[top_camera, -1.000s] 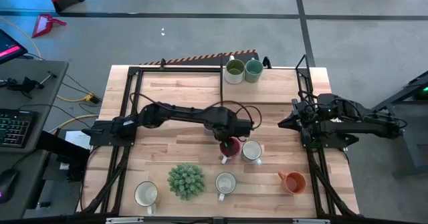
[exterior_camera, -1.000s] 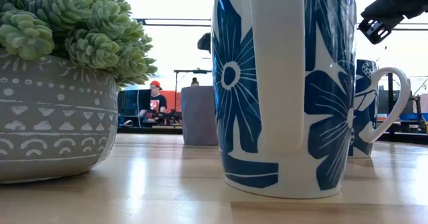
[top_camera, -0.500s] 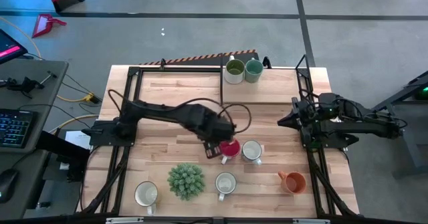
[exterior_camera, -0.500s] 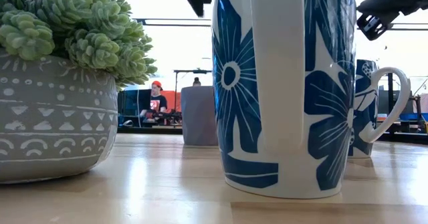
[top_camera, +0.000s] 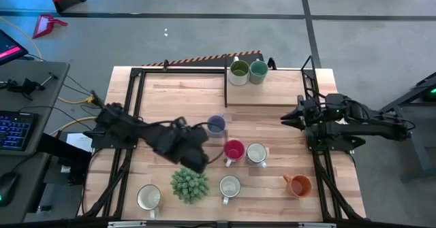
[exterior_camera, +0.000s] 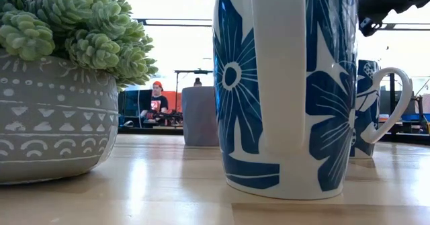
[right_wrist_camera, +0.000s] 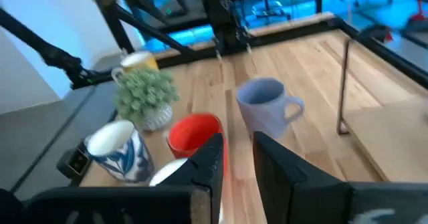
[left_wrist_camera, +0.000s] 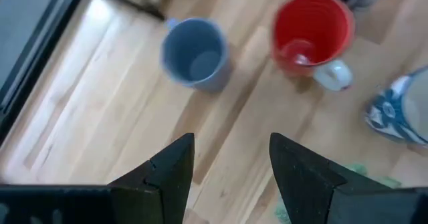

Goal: Place coffee mugs
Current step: Put the red mug on the shelf

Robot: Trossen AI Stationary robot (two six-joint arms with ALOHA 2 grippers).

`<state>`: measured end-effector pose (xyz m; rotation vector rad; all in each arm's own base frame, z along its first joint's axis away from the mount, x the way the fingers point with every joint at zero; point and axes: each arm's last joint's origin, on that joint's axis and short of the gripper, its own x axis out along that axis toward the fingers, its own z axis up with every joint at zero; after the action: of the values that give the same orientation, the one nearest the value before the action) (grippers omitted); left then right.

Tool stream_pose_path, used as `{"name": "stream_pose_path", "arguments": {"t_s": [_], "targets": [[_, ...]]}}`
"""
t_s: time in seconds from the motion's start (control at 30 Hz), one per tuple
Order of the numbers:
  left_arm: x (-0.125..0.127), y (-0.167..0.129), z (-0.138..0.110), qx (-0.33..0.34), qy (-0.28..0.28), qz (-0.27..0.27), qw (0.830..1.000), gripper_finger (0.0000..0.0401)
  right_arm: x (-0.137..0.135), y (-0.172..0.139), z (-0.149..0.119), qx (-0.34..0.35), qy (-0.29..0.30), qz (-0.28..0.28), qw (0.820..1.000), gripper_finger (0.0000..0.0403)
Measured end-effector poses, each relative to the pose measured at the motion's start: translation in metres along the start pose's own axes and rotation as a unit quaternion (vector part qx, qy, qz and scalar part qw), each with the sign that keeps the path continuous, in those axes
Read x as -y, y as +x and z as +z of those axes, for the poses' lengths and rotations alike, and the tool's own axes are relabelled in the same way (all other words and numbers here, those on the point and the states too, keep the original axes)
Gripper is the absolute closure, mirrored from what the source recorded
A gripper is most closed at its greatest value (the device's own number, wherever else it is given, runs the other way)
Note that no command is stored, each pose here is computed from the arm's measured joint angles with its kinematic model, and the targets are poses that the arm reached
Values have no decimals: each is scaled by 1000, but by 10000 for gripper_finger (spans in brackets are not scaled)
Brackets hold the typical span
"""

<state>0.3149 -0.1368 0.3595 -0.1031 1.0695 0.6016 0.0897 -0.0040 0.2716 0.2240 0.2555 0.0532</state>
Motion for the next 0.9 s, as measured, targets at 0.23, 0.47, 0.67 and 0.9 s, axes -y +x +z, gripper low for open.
{"name": "stream_pose_path", "arguments": {"t_s": [0.23,0.47,0.67,0.9], "targets": [[-21,-4,-51,57,-69,27,996,217,-2,15,18,59,-1,42,997,338],[-46,6,-85,133,-124,-33,983,217,0,49,41,16,-18,17,1000,338],[-66,11,-96,156,-99,-87,979,217,3,87,69,-67,-42,-7,997,338],[-94,11,-125,175,-68,-100,977,217,5,123,94,-185,-51,-21,981,338]]}}
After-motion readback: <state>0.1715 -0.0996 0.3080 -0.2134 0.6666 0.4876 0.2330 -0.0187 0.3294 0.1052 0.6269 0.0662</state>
